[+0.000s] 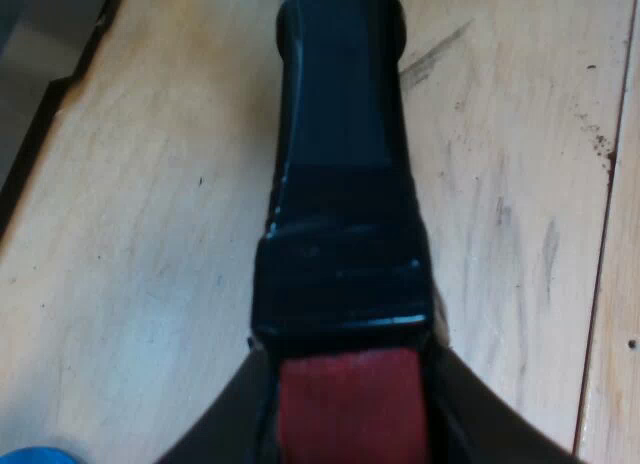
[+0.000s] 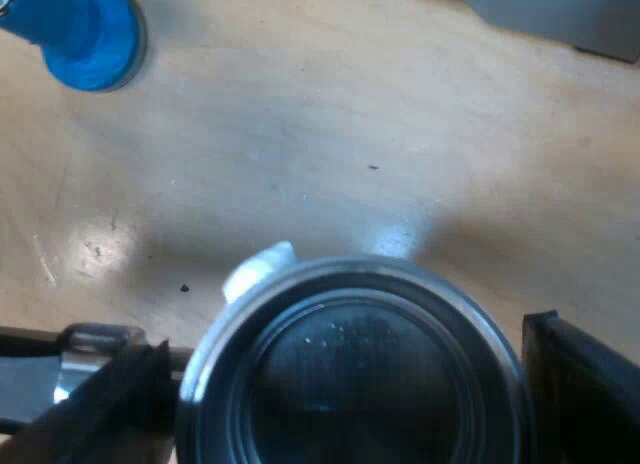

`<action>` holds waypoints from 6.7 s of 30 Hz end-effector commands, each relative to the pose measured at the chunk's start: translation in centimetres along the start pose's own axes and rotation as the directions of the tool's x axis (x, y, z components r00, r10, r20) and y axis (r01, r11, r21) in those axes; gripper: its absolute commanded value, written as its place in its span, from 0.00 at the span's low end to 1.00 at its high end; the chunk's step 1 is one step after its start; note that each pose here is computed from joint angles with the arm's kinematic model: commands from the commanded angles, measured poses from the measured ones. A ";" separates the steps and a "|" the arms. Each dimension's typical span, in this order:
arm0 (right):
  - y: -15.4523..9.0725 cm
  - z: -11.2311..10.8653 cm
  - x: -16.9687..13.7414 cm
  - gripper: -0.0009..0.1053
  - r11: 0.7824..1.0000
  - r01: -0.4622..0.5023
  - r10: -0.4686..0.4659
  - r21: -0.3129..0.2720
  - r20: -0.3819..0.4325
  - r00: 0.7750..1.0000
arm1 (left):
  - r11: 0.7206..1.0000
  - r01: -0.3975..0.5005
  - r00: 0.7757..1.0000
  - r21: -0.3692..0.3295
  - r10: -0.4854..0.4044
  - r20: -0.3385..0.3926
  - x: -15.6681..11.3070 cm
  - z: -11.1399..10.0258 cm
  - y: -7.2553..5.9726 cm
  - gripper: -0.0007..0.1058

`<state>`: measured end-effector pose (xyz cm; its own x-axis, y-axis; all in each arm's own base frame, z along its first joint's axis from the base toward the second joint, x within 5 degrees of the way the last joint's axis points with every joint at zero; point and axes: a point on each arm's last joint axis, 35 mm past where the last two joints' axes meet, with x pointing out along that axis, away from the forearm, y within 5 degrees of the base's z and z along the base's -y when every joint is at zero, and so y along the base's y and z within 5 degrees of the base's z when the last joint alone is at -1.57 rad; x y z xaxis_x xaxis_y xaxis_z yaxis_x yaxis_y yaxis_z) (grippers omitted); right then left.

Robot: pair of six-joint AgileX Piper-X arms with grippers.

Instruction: Put the handle in the coffee machine

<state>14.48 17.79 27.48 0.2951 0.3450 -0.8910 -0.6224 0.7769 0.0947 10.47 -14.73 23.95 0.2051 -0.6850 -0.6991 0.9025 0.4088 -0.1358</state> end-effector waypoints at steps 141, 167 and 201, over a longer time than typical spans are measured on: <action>12.8 5.2 7.4 0.71 0.860 0.504 -0.363 0.080 0.791 0.493 | 0.832 -0.437 0.881 -0.341 0.472 0.026 -9.7 -4.6 7.0 0.01; 12.8 5.2 7.4 0.71 0.860 0.504 -0.363 0.080 0.791 0.493 | 0.815 -0.452 0.873 -0.363 0.488 0.010 -9.7 -4.7 7.0 0.01; 12.8 5.2 7.4 0.71 0.860 0.504 -0.363 0.080 0.791 0.493 | 0.856 -0.408 0.873 -0.317 0.468 0.141 -10.0 -3.6 7.3 0.01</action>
<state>12.56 32.94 24.28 0.9431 0.3067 -0.1283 -0.3321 0.8864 -0.3224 13.40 -2.62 26.30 0.6222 -0.4583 -0.6347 0.5462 0.8349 -0.0675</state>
